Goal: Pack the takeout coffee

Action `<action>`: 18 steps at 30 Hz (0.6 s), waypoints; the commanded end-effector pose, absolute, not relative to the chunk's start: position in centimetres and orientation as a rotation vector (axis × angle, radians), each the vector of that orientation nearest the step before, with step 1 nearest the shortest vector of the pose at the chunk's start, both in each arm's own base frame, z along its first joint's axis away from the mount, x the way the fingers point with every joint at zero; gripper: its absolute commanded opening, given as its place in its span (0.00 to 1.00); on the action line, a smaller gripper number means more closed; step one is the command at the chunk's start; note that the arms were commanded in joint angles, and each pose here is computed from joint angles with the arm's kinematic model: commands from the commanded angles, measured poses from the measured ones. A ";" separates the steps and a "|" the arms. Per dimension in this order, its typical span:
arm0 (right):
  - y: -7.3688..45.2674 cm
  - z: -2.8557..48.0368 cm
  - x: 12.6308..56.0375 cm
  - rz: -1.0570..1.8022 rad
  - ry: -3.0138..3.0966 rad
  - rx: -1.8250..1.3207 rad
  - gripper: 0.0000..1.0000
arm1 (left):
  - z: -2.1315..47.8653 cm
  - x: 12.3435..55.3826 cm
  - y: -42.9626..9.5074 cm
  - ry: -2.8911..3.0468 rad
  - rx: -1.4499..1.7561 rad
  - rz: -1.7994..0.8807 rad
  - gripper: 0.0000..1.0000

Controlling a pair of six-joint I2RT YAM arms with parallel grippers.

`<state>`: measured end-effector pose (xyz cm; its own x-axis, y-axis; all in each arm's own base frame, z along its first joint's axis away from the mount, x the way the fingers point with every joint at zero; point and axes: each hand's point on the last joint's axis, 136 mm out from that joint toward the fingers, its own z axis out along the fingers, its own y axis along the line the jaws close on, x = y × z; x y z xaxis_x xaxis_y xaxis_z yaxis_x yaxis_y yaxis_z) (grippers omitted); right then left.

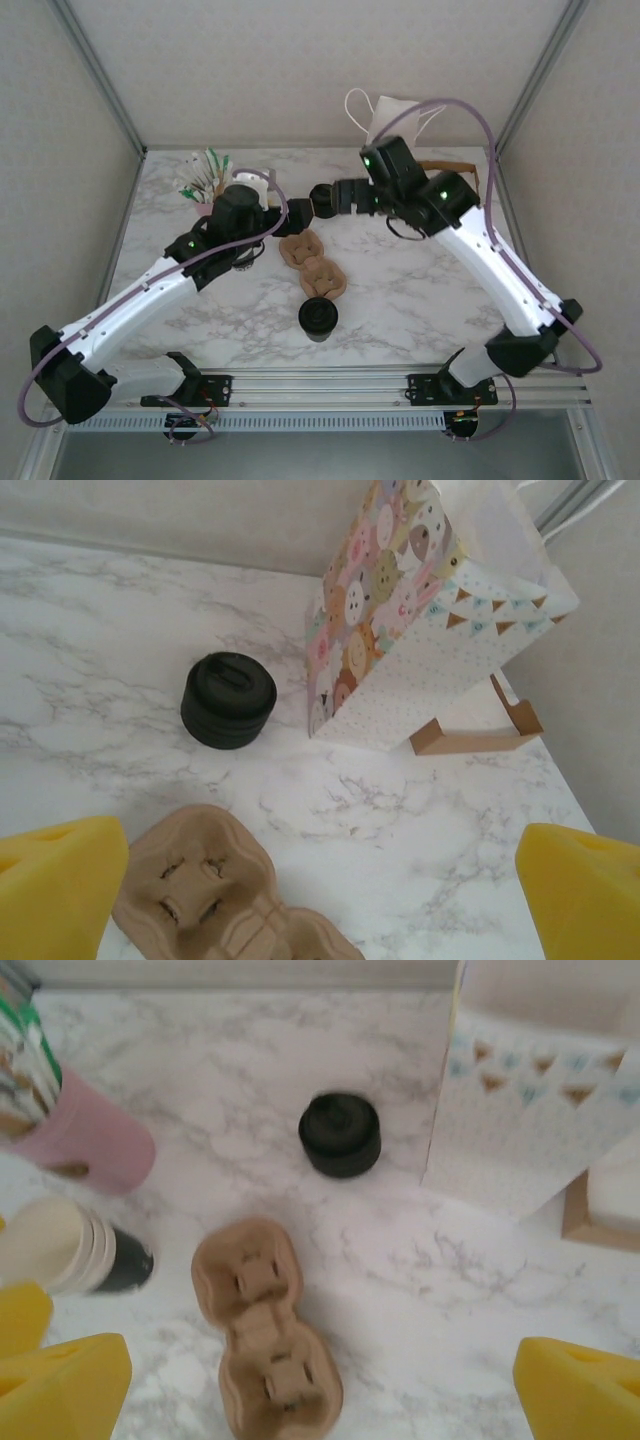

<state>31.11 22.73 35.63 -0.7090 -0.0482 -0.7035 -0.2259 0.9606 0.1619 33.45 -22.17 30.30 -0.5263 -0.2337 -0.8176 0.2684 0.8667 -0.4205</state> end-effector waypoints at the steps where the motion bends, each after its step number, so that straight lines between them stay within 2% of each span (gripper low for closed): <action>1: 20.7 35.4 33.6 0.187 2.405 -0.164 0.99 | 32.0 34.4 -21.7 2.011 0.057 -0.622 1.00; 10: 20.8 35.6 40.4 0.038 2.380 -0.277 0.97 | 32.8 35.9 -20.2 2.005 0.044 -0.628 1.00; 18: 20.9 34.4 44.0 0.085 2.369 -0.313 0.79 | 31.6 37.2 -20.6 2.040 0.046 -0.666 1.00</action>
